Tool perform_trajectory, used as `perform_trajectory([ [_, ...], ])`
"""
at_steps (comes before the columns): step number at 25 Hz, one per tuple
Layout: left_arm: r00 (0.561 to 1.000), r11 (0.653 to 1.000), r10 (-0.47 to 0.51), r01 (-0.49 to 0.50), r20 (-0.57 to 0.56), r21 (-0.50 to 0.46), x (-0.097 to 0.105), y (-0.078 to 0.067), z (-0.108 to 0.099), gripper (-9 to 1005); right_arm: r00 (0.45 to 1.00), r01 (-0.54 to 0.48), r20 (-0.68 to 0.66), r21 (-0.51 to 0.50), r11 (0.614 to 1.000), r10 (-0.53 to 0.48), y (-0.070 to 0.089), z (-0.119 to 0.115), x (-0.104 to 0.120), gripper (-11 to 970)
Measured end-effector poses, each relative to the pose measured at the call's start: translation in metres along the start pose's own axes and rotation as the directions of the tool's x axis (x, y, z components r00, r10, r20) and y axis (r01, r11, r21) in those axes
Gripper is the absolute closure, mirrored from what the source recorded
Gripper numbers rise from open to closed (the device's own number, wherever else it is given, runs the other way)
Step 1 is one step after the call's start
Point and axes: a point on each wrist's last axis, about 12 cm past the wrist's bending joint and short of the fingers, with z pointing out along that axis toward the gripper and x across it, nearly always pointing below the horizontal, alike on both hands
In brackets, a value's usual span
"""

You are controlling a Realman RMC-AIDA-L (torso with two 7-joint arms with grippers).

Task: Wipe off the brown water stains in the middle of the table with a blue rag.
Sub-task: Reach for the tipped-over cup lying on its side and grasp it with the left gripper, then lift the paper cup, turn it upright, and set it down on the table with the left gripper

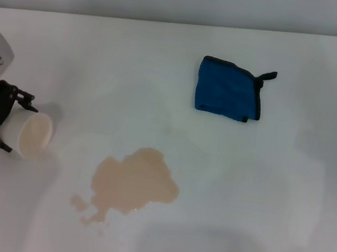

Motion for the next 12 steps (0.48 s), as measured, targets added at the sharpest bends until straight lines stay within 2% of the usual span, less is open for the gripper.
perform_trajectory([
  [9, 0.997, 0.996, -0.081, 0.081, 0.015, -0.043, 0.0004, -0.0049, 0.0114, 173, 1.000, 0.003, 0.005, -0.009, 1.000, -0.003, 0.0020, 0.0018, -0.0019, 295],
  [12, 0.988, 0.981, -0.144, 0.150, 0.052, -0.122, 0.0021, -0.0033, 0.0098, 188, 1.000, 0.007, 0.008, -0.013, 1.000, -0.007, 0.0031, 0.0031, -0.0030, 295],
])
